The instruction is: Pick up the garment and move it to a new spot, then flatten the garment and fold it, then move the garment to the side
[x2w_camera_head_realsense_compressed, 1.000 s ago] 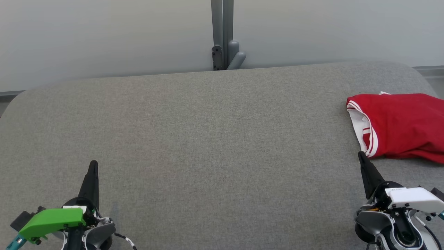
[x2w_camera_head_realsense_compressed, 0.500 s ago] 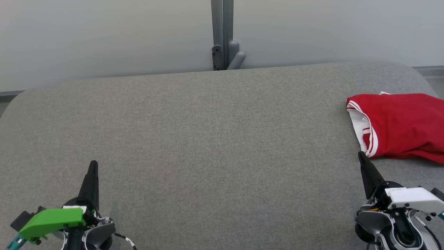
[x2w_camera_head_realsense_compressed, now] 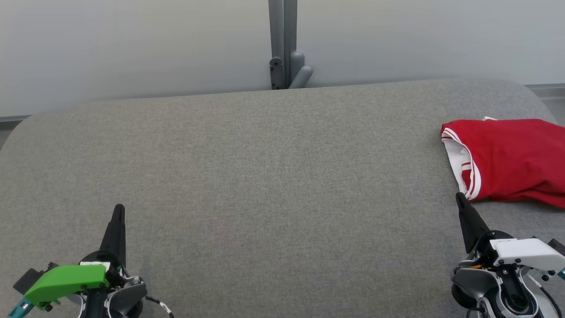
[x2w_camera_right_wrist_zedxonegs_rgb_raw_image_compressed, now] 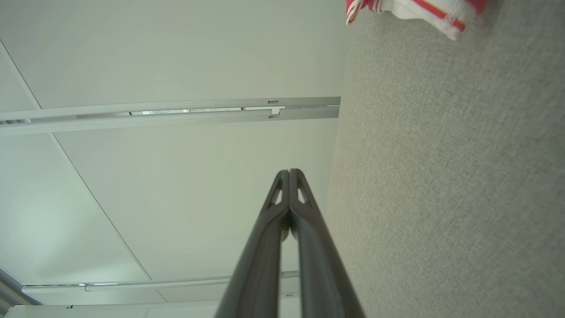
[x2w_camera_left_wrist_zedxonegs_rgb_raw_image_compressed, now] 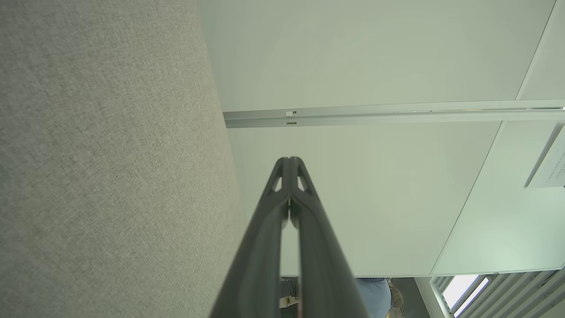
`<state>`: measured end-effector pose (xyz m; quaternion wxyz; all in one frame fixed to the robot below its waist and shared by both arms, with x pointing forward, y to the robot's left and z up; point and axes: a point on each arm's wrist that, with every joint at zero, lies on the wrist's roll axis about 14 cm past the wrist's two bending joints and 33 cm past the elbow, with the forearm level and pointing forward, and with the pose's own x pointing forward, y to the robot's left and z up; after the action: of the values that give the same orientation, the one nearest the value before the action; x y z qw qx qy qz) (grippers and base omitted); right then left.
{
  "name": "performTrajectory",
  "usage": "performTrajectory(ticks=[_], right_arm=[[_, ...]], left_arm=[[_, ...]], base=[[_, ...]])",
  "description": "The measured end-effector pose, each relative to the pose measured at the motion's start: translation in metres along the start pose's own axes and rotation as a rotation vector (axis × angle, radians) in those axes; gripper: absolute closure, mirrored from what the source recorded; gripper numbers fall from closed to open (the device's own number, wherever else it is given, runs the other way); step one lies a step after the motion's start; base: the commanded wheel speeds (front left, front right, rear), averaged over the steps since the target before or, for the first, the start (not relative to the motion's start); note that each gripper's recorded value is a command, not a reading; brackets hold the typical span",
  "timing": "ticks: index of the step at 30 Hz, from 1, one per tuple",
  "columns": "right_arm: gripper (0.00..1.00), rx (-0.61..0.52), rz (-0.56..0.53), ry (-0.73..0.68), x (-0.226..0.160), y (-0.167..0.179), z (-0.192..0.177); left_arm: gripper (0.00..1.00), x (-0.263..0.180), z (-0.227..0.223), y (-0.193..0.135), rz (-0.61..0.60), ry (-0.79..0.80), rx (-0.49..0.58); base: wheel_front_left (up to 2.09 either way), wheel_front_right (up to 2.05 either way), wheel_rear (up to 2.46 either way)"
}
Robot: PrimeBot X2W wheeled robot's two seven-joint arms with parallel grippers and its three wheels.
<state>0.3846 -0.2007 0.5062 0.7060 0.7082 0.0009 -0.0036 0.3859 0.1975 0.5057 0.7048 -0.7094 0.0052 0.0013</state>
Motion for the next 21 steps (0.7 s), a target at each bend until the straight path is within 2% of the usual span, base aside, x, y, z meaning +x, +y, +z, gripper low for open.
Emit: performTrajectory(ticks=[21], right_arm=[[1.00,0.000,0.000,0.000,0.0000,0.0000,0.0000]], left_arm=[[1.00,0.0000,0.0000,0.0000,0.000,0.000,0.000]], base=[[0.00,0.00,0.00]])
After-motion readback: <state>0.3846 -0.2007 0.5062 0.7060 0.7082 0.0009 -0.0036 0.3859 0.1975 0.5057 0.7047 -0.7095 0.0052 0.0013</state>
